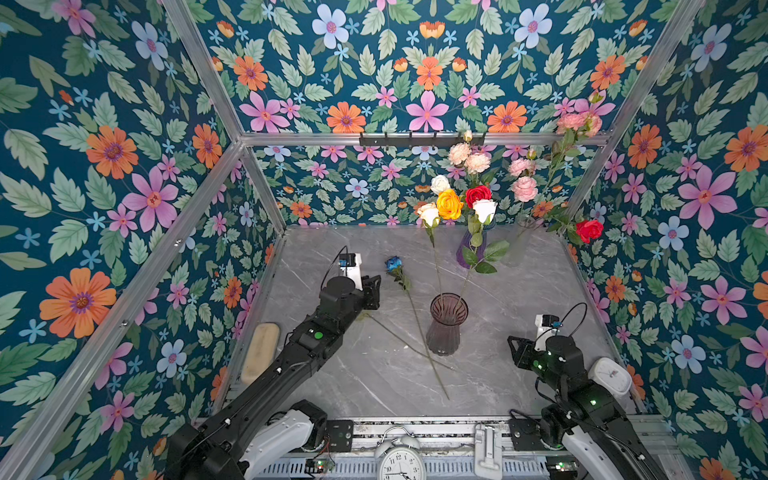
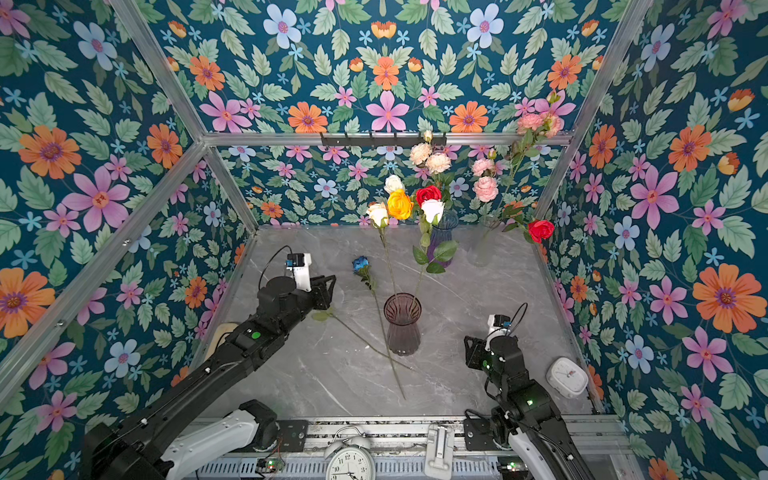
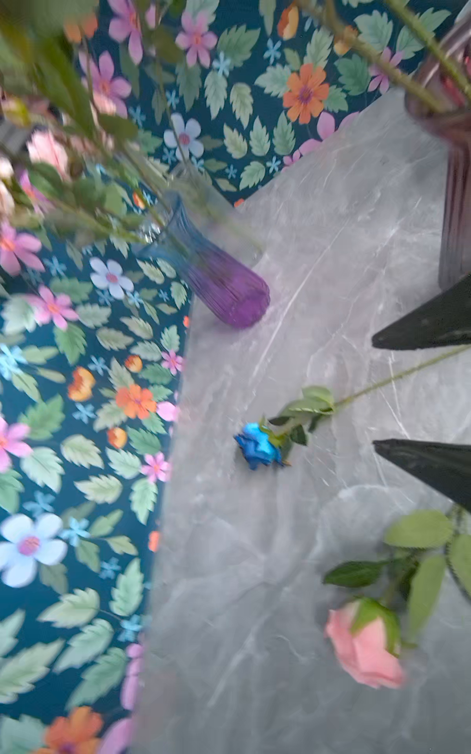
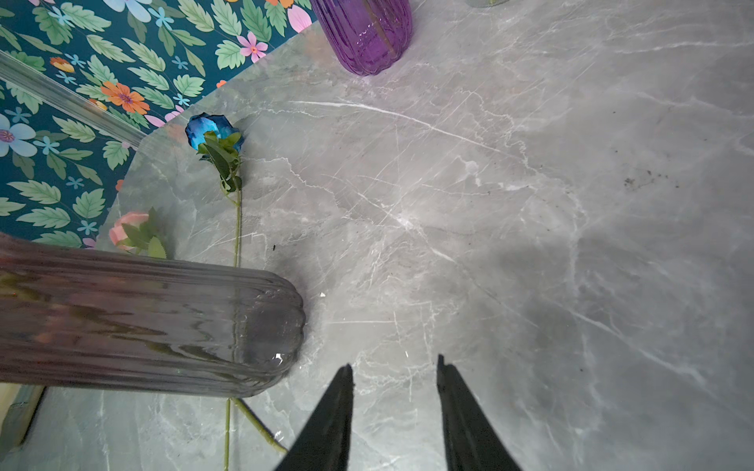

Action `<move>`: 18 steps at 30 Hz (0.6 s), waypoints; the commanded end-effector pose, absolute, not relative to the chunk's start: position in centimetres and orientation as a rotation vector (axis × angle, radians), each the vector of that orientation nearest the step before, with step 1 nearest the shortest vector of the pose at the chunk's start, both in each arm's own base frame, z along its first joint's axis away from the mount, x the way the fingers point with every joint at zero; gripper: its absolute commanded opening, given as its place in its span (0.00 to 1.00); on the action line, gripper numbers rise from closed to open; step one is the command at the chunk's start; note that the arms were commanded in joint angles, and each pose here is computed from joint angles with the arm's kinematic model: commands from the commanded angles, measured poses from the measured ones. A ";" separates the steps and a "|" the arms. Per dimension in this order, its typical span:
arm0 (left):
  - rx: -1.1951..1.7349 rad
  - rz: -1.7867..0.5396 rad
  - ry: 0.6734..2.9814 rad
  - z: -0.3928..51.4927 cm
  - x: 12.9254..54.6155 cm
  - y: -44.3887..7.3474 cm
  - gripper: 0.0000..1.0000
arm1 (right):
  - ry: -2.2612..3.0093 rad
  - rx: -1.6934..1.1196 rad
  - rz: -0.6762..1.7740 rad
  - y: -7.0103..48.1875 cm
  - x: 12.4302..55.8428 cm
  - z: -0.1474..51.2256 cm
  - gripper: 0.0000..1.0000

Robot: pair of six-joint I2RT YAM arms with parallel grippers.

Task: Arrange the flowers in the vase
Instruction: 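Lower the pale rose stem into the dark mauve vase and open the left gripper, then draw the left gripper back toward the blue rose lying on the table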

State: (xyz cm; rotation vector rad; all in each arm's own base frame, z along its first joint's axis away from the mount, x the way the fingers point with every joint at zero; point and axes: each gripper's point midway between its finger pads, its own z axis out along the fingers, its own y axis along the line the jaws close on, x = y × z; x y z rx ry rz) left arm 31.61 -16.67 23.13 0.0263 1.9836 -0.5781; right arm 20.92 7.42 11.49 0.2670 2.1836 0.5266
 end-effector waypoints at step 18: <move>-0.045 -0.992 2.416 10.3 36.1 -24.0 0.33 | 2.168 0.258 0.535 7.6 21.1 11.8 0.37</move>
